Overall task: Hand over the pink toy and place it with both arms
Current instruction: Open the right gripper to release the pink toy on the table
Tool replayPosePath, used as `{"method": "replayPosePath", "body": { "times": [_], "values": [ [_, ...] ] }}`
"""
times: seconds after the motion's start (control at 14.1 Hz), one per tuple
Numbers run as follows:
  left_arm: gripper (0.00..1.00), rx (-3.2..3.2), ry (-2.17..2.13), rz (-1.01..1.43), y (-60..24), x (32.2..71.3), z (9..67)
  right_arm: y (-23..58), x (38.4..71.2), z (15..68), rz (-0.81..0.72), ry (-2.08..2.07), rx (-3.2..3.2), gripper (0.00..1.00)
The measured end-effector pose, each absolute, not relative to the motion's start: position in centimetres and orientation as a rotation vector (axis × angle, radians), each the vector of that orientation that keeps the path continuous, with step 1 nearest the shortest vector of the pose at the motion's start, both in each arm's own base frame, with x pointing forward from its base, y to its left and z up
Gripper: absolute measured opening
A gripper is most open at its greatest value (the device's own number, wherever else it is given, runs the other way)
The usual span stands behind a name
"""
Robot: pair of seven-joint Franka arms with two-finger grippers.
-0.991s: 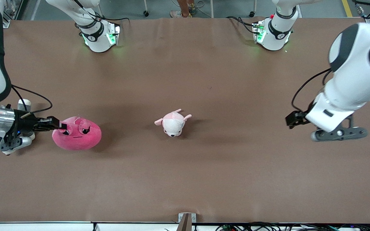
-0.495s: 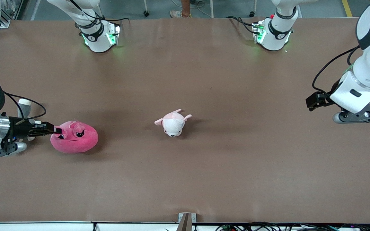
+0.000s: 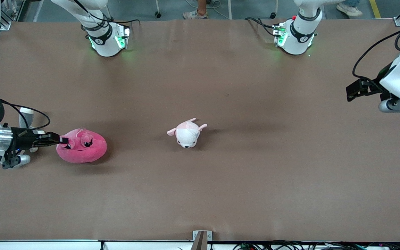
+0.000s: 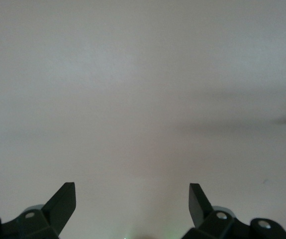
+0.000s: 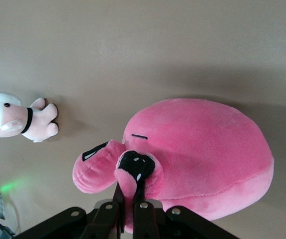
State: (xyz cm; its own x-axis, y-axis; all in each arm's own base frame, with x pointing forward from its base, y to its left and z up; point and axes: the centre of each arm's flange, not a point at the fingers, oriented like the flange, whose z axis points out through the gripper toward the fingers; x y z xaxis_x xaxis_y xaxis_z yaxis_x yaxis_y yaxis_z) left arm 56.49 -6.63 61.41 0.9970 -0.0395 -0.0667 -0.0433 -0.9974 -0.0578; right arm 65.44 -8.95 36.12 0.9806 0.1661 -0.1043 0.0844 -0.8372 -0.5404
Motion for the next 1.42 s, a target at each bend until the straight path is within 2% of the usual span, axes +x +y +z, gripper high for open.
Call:
{"method": "replayPosePath", "body": {
  "times": [0.57, 1.2, 1.27, 1.42],
  "values": [
    [1.0, -3.142, 0.072, 0.061, -6.2, 52.6, 61.3, -9.1, 65.2, 33.7, 0.248, -0.146, -2.497, 0.09],
    [1.0, -3.14, 0.08, 0.091, -6.4, 52.2, 61.0, -9.8, 64.7, 30.7, 0.28, -0.199, -2.422, 0.09],
    [1.0, -3.14, 0.081, 0.09, -6.4, 52.2, 61.0, -9.6, 64.8, 30.7, 0.281, -0.2, -2.42, 0.14],
    [1.0, -3.139, 0.095, 0.086, -6.9, 52.2, 61.0, -9.5, 65.0, 31.0, 0.274, -0.202, -2.422, 0.33]
  ]
}}
